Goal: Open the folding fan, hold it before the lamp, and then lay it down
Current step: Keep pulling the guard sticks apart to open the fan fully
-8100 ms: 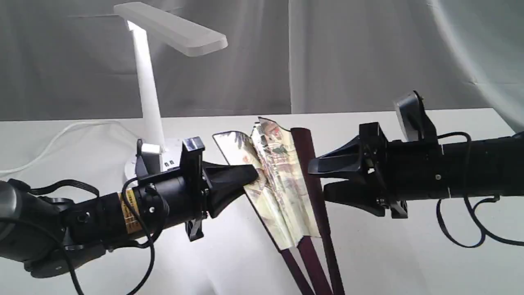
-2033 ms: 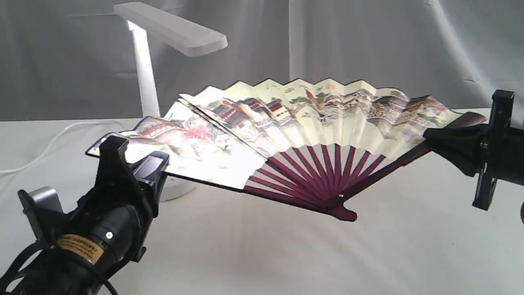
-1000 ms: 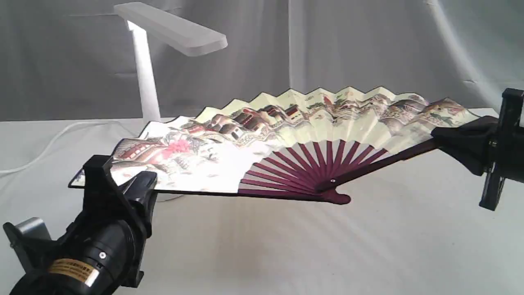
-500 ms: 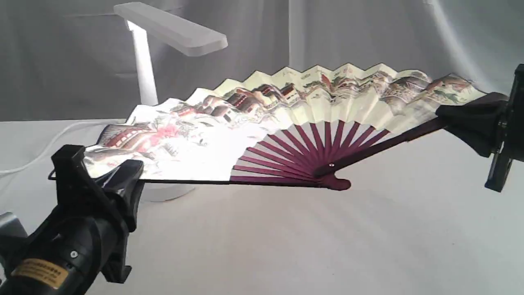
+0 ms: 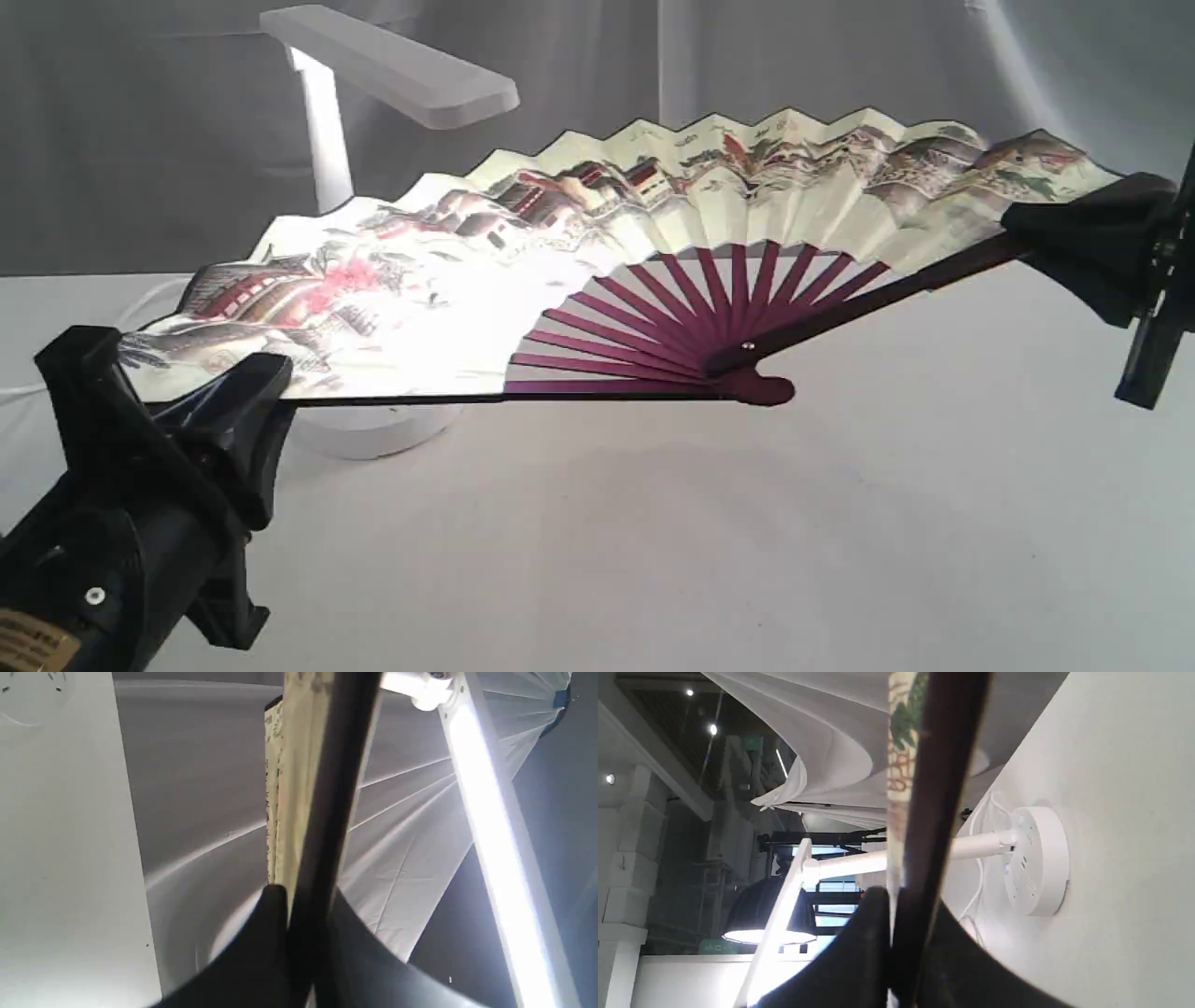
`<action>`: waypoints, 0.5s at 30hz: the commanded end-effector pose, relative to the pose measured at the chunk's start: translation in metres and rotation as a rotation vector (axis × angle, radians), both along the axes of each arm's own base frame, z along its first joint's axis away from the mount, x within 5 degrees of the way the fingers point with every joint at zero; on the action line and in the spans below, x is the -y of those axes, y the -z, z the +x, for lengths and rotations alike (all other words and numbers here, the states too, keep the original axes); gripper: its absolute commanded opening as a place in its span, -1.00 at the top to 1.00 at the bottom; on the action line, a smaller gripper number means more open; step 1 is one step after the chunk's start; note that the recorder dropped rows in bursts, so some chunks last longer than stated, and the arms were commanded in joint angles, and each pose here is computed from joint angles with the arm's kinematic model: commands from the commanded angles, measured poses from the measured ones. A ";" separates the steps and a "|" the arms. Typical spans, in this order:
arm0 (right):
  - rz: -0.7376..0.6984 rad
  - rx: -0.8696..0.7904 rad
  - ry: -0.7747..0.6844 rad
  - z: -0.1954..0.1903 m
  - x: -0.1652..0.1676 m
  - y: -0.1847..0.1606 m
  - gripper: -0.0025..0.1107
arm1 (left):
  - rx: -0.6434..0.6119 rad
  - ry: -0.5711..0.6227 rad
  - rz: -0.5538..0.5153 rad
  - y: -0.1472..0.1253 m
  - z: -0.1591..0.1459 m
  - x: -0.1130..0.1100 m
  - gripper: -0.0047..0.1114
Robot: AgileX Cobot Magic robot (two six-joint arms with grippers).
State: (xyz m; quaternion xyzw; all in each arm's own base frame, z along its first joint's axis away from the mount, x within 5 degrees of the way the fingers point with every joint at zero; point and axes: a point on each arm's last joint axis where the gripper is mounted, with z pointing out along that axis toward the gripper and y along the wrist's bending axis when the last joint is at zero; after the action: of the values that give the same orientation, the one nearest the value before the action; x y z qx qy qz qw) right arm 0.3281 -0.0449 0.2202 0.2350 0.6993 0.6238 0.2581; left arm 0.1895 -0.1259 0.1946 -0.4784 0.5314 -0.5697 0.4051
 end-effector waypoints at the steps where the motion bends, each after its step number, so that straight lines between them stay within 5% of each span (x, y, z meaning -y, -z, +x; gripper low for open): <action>1: -0.063 0.020 0.052 0.000 0.005 -0.006 0.96 | 0.060 -0.085 -0.097 -0.012 -0.001 -0.011 0.92; 15: -0.059 0.055 0.002 -0.004 -0.016 -0.024 0.96 | 0.118 -0.085 -0.161 -0.030 -0.007 -0.017 0.92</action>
State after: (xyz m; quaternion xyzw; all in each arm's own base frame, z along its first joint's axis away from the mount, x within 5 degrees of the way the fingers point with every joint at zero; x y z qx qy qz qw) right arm 0.3238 -0.0294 0.2462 0.2206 0.6878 0.6384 0.2660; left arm 0.1828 -0.1167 0.2133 -0.4807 0.4993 -0.5930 0.4098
